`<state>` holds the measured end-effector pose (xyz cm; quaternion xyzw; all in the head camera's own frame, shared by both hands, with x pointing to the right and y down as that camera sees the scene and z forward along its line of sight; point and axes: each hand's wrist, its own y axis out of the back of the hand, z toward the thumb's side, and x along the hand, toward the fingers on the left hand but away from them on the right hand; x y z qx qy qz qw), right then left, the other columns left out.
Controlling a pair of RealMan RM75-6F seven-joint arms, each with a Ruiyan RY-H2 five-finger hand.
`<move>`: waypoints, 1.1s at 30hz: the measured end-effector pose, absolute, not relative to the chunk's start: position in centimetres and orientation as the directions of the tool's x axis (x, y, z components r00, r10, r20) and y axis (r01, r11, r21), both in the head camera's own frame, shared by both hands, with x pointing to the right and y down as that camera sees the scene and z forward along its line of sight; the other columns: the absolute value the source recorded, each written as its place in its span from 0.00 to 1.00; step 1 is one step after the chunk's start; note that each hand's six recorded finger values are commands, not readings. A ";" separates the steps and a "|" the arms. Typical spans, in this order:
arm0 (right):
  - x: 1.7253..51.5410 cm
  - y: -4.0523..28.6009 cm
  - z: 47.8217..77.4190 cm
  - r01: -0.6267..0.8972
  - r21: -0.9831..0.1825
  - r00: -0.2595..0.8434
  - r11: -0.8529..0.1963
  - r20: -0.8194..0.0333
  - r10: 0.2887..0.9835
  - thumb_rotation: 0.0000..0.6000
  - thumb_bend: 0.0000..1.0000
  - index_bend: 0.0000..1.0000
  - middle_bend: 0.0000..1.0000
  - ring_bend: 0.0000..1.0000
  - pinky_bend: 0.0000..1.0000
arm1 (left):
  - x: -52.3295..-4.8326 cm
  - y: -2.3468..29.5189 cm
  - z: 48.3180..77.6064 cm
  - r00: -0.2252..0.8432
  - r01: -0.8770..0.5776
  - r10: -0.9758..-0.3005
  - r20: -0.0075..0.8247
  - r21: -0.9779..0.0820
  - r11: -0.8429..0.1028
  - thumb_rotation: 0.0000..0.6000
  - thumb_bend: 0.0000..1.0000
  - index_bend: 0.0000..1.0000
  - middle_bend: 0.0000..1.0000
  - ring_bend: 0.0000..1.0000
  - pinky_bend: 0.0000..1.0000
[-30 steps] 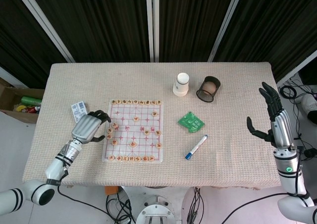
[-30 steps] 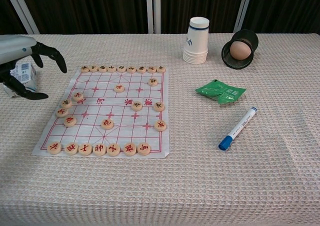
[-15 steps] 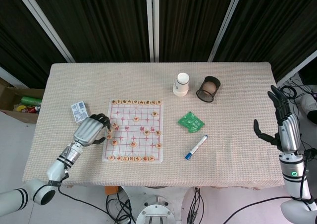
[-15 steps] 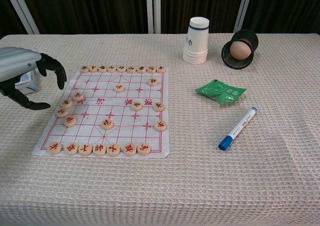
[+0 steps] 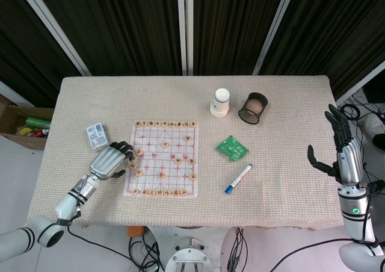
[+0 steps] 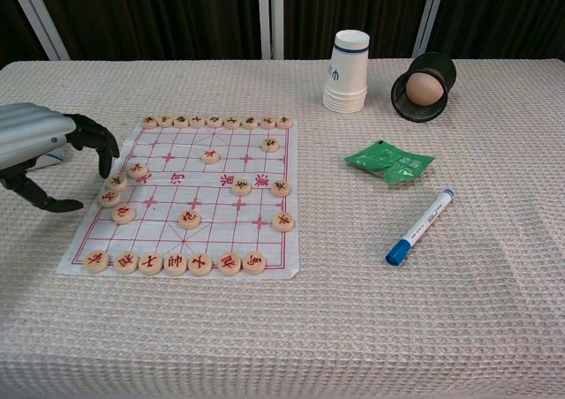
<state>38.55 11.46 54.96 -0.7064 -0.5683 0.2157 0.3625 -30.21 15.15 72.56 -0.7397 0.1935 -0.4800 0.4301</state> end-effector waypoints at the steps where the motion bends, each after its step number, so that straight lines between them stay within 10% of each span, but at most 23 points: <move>1: 38.5 11.5 55.0 0.646 -0.758 0.260 -0.091 0.107 0.960 1.00 0.44 0.00 0.00 0.00 0.00 | -30.3 15.1 72.6 0.466 0.130 -0.698 0.544 -0.822 -0.554 1.00 0.22 0.45 0.19 0.16 0.30; 33: 39.2 11.8 56.2 0.629 -0.772 0.232 -0.088 0.078 0.969 1.00 0.45 0.00 0.00 0.00 0.00 | -28.6 14.7 74.0 0.495 0.155 -0.657 0.568 -0.802 -0.576 1.00 0.23 0.47 0.17 0.15 0.27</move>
